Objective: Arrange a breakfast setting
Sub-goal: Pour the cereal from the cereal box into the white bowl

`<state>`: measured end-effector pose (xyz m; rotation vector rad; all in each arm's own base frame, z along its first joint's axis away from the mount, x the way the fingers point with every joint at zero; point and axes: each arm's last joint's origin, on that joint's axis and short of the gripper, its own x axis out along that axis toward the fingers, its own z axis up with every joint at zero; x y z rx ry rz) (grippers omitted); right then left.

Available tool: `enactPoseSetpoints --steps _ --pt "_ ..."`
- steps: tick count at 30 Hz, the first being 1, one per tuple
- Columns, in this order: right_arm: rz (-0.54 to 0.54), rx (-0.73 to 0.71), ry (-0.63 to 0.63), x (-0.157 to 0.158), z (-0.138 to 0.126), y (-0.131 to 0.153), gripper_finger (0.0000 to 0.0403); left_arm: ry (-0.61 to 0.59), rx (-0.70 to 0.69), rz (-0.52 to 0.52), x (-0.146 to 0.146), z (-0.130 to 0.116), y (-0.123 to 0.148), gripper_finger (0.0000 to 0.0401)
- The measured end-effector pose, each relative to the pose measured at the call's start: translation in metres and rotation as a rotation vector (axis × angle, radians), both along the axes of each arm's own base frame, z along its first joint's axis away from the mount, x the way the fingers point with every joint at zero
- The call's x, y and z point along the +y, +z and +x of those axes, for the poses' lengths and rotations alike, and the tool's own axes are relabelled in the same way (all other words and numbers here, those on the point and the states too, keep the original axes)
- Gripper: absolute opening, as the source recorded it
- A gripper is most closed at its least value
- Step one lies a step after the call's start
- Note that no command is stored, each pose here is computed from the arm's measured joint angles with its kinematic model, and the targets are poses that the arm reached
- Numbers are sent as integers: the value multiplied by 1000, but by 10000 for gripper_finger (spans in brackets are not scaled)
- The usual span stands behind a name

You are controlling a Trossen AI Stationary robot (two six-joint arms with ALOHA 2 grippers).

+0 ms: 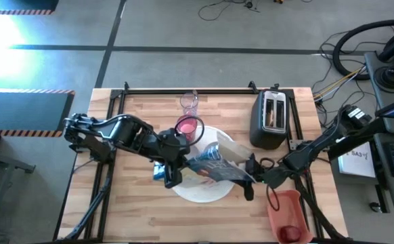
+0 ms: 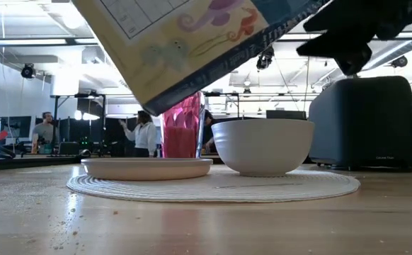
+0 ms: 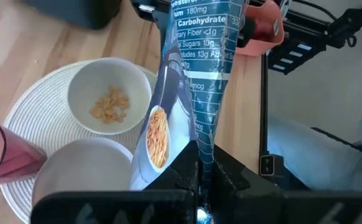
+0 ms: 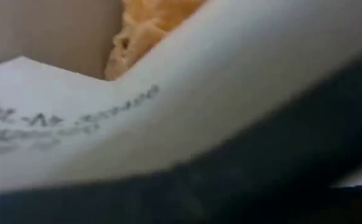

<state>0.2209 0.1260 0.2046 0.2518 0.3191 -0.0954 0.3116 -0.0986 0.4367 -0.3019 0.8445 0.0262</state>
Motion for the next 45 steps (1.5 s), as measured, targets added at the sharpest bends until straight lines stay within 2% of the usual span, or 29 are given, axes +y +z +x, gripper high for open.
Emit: enactPoseSetpoints --steps 10,21,30,40,45 --pt "-80 -125 78 4 3 14 187 -1 -17 5 0 0 2 0" --pt "-81 -174 185 9 3 19 187 -27 -25 11 -5 3 -1 0" --pt "-57 -143 290 11 0 17 184 -41 56 20 -17 12 -38 0" --pt "-8 -63 306 11 -2 11 154 -68 47 42 -23 26 -76 0" --pt "0 -102 280 10 -1 16 145 -102 -6 83 -24 33 -78 0"
